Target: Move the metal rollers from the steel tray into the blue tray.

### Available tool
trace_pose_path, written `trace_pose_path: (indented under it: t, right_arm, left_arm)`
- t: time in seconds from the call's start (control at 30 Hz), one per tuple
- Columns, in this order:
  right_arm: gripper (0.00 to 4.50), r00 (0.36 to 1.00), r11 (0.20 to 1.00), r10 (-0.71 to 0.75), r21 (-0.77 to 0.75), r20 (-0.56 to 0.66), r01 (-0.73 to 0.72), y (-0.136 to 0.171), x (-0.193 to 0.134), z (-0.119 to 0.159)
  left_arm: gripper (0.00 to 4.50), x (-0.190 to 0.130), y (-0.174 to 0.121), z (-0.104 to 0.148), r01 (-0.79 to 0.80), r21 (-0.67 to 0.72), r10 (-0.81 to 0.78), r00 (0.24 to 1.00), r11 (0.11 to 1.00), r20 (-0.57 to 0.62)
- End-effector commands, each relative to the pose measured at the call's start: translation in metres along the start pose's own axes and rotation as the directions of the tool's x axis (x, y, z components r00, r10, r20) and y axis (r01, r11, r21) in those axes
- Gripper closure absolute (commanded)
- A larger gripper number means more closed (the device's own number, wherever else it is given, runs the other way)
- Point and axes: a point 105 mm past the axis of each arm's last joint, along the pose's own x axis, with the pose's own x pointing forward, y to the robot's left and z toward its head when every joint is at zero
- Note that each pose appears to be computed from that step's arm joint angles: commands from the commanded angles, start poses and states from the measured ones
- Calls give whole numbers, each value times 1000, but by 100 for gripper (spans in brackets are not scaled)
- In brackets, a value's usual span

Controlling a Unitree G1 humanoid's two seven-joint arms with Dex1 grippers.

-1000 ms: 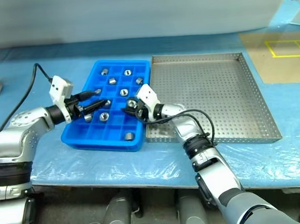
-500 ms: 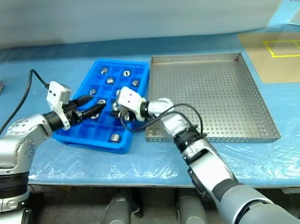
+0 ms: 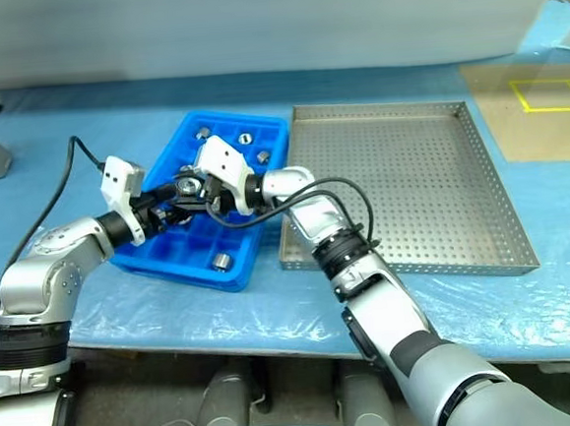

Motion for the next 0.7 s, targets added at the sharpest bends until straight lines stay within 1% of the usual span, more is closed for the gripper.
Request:
trace_pose_path:
  t: [0.03,0.1,0.2,0.4,0.53,0.63,0.7]
  right_arm:
    - [265,993,998,-43,42,-114,48,-5,-1,-33]
    - [265,987,995,-76,48,-144,84,-10,-4,-42]
    - [265,987,996,-70,38,-145,77,-10,-3,-45]
    - [265,994,999,-33,31,-103,36,-2,1,-39]
    - [265,992,999,-23,33,-121,27,2,-1,-46]
    - [265,992,999,-13,32,-128,18,5,-1,-50]
    - [265,991,999,-14,31,-132,18,6,-1,-51]
  left_arm:
    - [89,-7,-8,41,32,93,-45,990,995,133]
    - [89,-14,-1,48,8,93,-22,988,996,156]
    - [89,-23,8,52,-24,115,7,988,993,152]
    - [89,-47,21,44,-52,153,38,995,987,90]
    - [89,-62,22,32,-40,169,34,999,985,40]
    - [89,-66,20,26,-26,177,24,1000,984,11]
    - [89,-65,20,27,-33,175,30,999,984,16]
